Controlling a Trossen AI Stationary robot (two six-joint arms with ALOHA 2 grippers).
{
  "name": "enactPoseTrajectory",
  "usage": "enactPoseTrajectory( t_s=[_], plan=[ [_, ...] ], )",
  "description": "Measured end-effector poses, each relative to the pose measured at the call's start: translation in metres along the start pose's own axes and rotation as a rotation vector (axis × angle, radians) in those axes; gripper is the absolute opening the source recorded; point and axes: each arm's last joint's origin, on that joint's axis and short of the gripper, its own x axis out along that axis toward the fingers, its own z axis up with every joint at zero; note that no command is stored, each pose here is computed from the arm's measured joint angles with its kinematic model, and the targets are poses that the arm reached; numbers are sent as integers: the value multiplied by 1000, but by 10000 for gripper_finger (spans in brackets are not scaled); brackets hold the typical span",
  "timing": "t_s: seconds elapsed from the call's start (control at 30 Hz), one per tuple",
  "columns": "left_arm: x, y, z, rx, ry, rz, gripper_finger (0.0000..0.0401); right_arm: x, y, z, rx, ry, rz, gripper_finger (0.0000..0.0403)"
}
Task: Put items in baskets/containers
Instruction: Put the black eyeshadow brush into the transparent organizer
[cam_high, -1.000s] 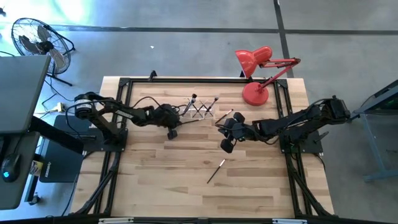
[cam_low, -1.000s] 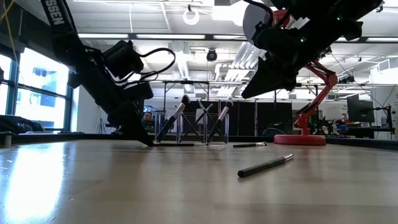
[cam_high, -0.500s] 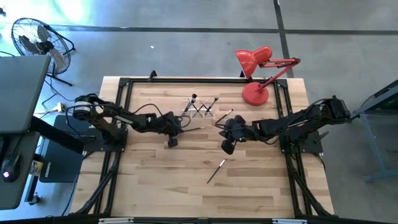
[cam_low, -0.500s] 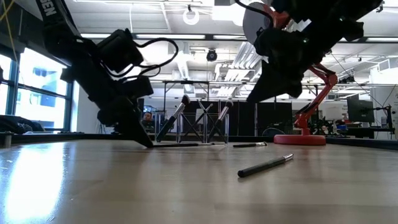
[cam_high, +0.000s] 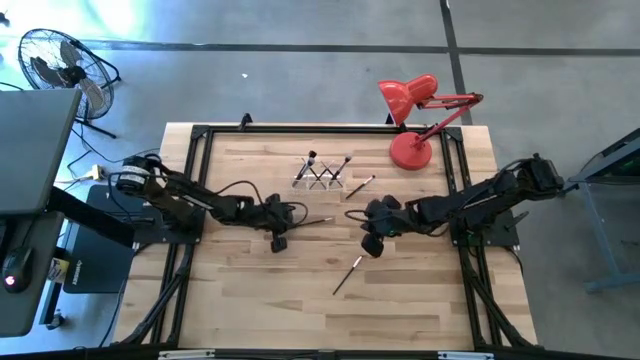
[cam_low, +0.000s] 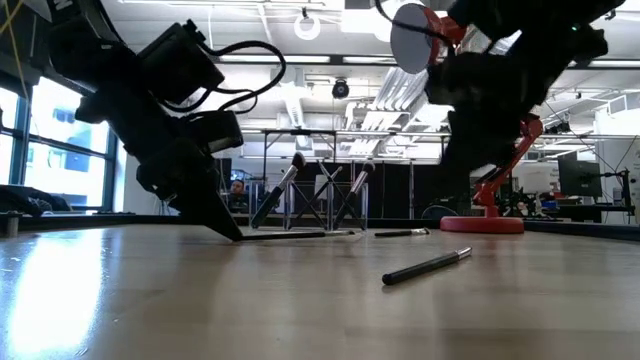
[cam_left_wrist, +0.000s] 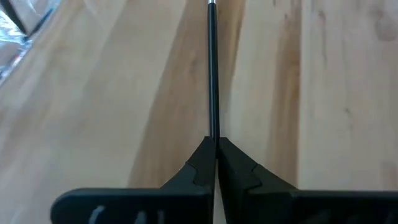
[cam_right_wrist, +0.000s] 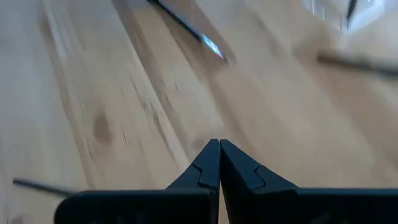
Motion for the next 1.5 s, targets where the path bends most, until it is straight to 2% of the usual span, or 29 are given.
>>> enactPoseTrajectory(
  t_s=[0.23,0.47,0.57,0.63,0.7,0.77,0.83,0.93,1.1,1.2,1.3,1.5],
  plan=[
    [-1,-17,13,15,-28,-32,2,-10,-1,-24,83,242,-16,1],
    [-3,-26,29,-30,-22,-34,2,-33,9,-51,64,351,-81,1],
    [-3,-27,32,-59,-15,-26,2,-41,14,-61,-13,311,-137,4],
    [-4,-28,37,-65,-33,-29,1,-43,16,-66,-67,229,-203,7],
    [-4,-29,40,-89,-42,-33,1,-44,18,-68,-48,120,-255,8],
    [-5,-29,43,-122,-46,-35,1,-44,21,-67,22,19,-274,8],
    [-5,-30,45,-154,-53,-38,1,-44,23,-65,61,-37,-272,9],
    [-6,-33,44,-184,-54,-44,1,-43,24,-62,49,-86,-267,13],
    [-8,-46,40,-166,-44,-75,0,-39,23,-56,11,-46,-239,34],
    [-10,-54,38,-190,-46,-84,0,-37,21,-52,63,-55,-240,56],
    [-12,-62,35,-228,-53,-80,0,-37,20,-50,32,-86,-263,80],
    [-16,-75,30,-260,-44,-114,0,-38,24,-53,-3,-67,-229,106]
  ],
)
